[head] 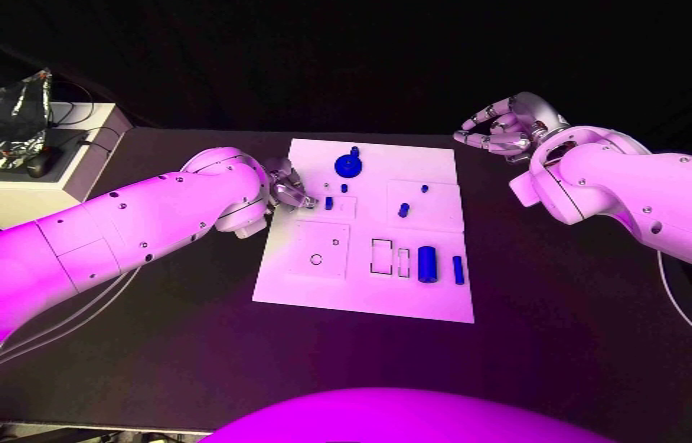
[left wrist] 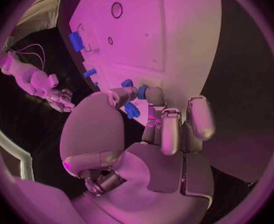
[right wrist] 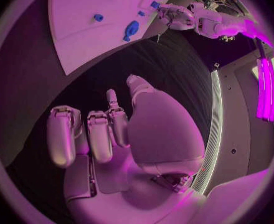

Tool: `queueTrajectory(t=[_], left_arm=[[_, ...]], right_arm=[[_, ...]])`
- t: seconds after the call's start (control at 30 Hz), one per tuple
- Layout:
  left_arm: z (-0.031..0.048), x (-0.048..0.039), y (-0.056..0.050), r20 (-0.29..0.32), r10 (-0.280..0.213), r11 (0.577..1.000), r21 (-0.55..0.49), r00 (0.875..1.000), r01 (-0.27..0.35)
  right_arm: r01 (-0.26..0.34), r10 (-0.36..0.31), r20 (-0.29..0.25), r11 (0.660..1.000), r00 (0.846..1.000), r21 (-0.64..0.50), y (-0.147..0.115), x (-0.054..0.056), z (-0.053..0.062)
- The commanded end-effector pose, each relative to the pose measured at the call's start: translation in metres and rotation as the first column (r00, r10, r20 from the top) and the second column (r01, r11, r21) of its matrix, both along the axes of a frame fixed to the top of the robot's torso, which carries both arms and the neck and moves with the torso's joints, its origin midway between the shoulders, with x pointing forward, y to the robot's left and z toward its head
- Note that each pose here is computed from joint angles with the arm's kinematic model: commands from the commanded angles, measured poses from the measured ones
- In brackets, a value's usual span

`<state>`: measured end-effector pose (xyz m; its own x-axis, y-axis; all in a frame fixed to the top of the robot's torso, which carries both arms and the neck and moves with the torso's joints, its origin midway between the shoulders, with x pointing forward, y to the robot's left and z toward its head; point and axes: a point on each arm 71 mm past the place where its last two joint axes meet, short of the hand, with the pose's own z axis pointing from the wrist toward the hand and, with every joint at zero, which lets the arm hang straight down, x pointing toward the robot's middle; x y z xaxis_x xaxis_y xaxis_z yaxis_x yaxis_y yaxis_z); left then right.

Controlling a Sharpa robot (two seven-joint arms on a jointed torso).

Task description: Assemble the parts on the task board

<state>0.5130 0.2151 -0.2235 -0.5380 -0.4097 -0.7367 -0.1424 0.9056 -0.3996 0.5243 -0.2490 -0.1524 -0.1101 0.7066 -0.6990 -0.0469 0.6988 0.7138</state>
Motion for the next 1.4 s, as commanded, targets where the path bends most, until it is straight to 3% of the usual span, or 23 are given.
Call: queueTrajectory(t=[0.03,1.4], left_arm=[[-0.0053,-0.0028,-0.0015,-0.036,-0.007,1.0,0.004,0.999,0.008],[-0.0014,-0.0036,-0.0054,-0.006,-0.005,1.0,-0.009,1.0,0.005]], right_arm=[[-0.014,0.014,0.01,1.0,1.0,-0.007,0.001,-0.0002,0.0007],[-0.015,0.015,0.01,1.0,1.0,-0.008,0.0012,0.0001,0.0006]])
